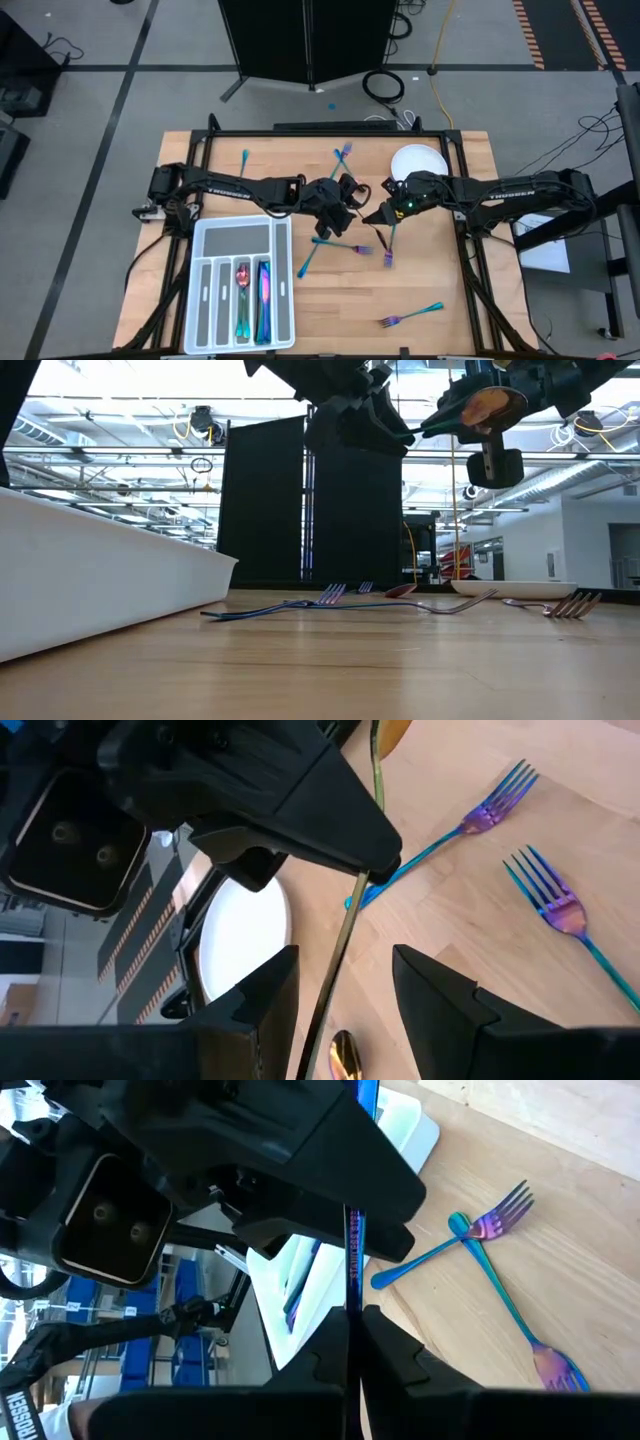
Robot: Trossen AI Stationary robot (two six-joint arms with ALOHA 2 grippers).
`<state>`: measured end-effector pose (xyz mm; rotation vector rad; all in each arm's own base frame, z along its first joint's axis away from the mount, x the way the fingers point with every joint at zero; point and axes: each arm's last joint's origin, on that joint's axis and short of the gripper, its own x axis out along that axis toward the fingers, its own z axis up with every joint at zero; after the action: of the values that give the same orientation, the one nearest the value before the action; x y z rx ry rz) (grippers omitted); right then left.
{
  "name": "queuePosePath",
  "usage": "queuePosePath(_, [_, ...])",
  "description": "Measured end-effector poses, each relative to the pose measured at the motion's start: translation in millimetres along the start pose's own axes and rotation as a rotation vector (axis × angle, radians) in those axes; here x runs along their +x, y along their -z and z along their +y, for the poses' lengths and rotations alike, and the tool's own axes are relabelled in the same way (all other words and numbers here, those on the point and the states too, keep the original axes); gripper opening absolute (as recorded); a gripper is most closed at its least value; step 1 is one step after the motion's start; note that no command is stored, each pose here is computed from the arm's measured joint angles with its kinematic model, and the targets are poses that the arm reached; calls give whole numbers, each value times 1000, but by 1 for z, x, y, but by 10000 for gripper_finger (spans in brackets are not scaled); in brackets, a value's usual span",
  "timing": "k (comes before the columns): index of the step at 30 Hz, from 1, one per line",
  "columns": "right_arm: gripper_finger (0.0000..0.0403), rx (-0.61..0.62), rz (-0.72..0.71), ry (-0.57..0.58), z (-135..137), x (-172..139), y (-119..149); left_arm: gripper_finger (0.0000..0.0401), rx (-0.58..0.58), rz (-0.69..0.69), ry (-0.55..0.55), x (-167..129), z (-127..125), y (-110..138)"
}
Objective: Sort silverware
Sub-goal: Put the bottom iridescent spoon into the cutlery tray
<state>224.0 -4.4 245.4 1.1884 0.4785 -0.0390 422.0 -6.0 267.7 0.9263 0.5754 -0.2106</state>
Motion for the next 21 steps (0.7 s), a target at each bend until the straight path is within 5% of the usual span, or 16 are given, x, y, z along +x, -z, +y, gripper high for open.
queuePosePath(6, [0,-2,-1,1,0,0,0,147,0,-1,0,0,0,0])
queuePosePath(16, [0,-5,0,5,0,0,0,15,3,5,7,0,-1,1])
queuePosePath(21, [15,-11,-5,6,-1,0,-1,9,3,6,7,0,-1,1])
